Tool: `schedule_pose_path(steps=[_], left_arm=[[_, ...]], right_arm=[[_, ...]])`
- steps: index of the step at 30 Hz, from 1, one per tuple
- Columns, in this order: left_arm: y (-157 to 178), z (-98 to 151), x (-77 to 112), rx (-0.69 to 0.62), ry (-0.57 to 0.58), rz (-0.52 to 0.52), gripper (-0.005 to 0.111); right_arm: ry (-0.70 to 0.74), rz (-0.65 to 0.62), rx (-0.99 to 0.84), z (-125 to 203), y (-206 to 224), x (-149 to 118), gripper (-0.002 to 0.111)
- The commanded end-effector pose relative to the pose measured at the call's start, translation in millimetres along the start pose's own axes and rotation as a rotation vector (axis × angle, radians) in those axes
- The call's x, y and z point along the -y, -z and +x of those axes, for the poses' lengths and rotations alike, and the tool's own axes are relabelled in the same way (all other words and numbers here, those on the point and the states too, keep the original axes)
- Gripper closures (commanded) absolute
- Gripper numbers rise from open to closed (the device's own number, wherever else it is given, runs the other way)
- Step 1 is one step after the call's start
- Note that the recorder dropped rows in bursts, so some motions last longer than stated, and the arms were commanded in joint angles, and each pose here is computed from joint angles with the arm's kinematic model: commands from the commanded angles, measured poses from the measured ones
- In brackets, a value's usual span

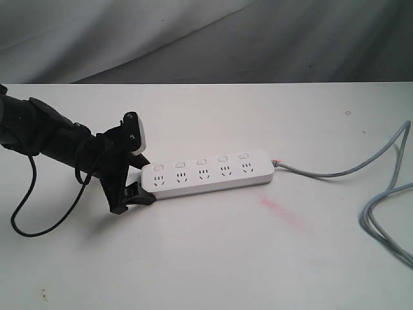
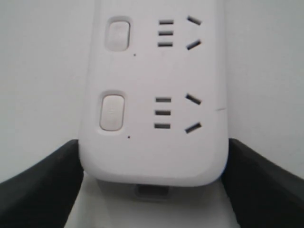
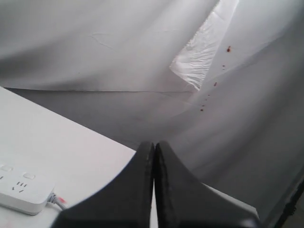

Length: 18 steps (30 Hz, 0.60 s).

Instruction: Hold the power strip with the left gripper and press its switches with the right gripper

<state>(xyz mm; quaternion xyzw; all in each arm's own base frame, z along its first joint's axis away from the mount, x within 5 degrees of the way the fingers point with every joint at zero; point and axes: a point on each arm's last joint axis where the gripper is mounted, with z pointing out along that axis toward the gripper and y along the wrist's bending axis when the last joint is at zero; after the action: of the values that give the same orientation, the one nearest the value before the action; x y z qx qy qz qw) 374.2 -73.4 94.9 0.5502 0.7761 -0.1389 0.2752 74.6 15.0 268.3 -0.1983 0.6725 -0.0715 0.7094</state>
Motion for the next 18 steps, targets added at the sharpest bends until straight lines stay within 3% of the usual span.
schedule_pose_path(steps=[1, 8, 12, 18], left_arm=[[-1.0, -1.6, 1.2, -0.003, -0.013, 0.005, 0.041], [-1.0, -1.6, 1.2, -0.003, -0.013, 0.005, 0.041], [-1.0, -1.6, 1.2, -0.003, -0.013, 0.005, 0.041], [-1.0, -1.6, 1.2, -0.003, -0.013, 0.005, 0.041]], right_arm=[[-0.016, 0.041, 0.002, 2.0, 1.6, 2.5, 0.108], [-0.112, 0.06, 0.012, 1.3, 1.7, 4.2, 0.108], [-0.071, 0.064, 0.007, 1.7, 1.8, 4.5, 0.108], [-0.234, 0.086, -0.011, 14.9, 0.6, 2.0, 0.108]])
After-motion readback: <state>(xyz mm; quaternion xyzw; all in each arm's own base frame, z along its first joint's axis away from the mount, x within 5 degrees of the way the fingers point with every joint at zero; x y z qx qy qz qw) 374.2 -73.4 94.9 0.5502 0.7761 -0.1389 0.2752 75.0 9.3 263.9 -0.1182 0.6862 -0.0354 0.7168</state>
